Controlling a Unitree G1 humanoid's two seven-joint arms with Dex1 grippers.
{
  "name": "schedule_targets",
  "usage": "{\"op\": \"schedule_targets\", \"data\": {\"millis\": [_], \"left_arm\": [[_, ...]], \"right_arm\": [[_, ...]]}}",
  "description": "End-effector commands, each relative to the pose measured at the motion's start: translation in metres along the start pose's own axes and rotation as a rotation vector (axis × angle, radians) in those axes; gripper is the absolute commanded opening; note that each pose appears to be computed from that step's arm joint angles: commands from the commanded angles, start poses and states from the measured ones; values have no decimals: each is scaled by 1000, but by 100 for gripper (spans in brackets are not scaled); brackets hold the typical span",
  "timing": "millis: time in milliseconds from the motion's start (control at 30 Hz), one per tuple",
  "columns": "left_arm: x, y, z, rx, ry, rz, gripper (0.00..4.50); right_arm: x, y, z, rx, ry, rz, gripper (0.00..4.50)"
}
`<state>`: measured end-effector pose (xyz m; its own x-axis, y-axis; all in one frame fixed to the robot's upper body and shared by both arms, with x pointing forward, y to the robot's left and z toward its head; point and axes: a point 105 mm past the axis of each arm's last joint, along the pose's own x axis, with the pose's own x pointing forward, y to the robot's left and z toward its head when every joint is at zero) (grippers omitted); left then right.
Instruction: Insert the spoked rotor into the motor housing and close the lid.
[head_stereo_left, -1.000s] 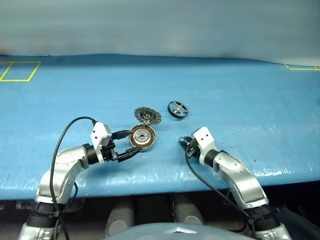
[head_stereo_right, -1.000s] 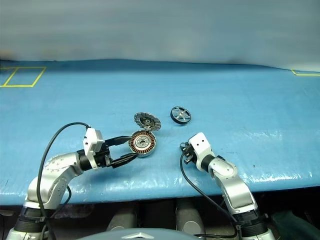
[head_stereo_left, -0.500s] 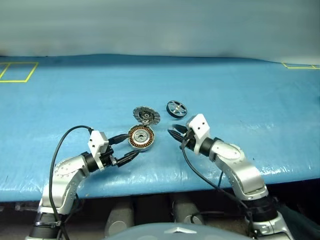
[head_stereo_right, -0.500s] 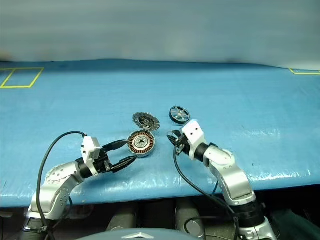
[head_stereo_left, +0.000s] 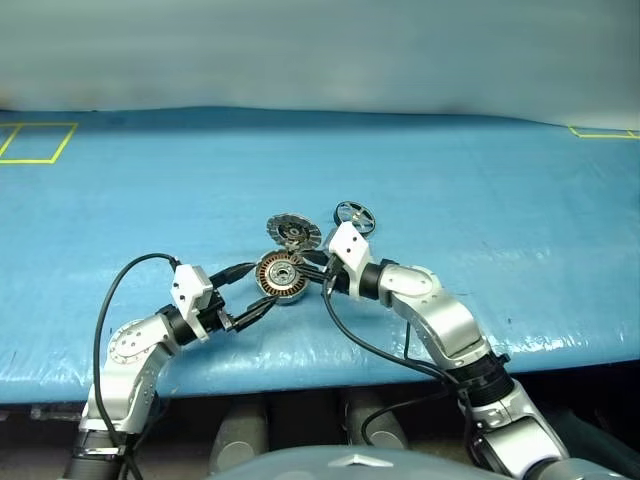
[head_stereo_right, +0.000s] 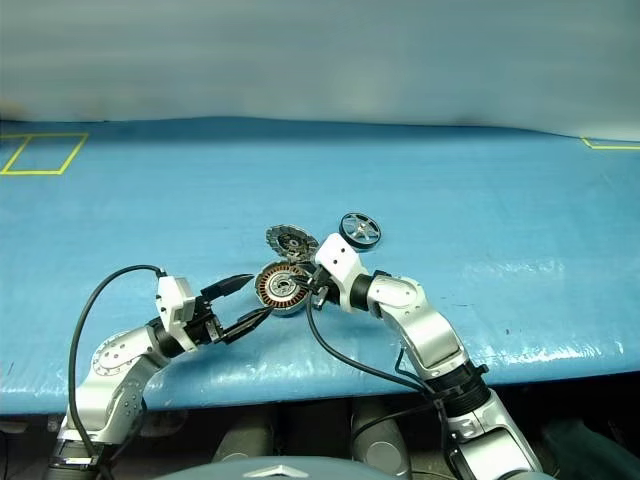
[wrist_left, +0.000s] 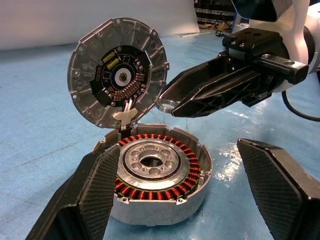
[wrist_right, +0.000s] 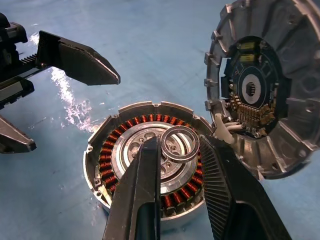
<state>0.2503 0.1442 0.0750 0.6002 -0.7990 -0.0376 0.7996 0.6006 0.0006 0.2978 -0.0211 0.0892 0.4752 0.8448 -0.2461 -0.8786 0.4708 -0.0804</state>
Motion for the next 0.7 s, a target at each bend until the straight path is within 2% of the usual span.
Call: {"op": "schedule_targets", "data": {"millis": [33,200,700], "left_arm": [[-7,4,7,53,-19,25,409],[-9,5,6,57,-10,38,409],[-9,3,5,62,5,40,409]], "right_arm": [[8,8,11,-36,-35,48,76],[16,16,11,-33,-38,85,76],[29,11,-3,15,-15,83,76]]}}
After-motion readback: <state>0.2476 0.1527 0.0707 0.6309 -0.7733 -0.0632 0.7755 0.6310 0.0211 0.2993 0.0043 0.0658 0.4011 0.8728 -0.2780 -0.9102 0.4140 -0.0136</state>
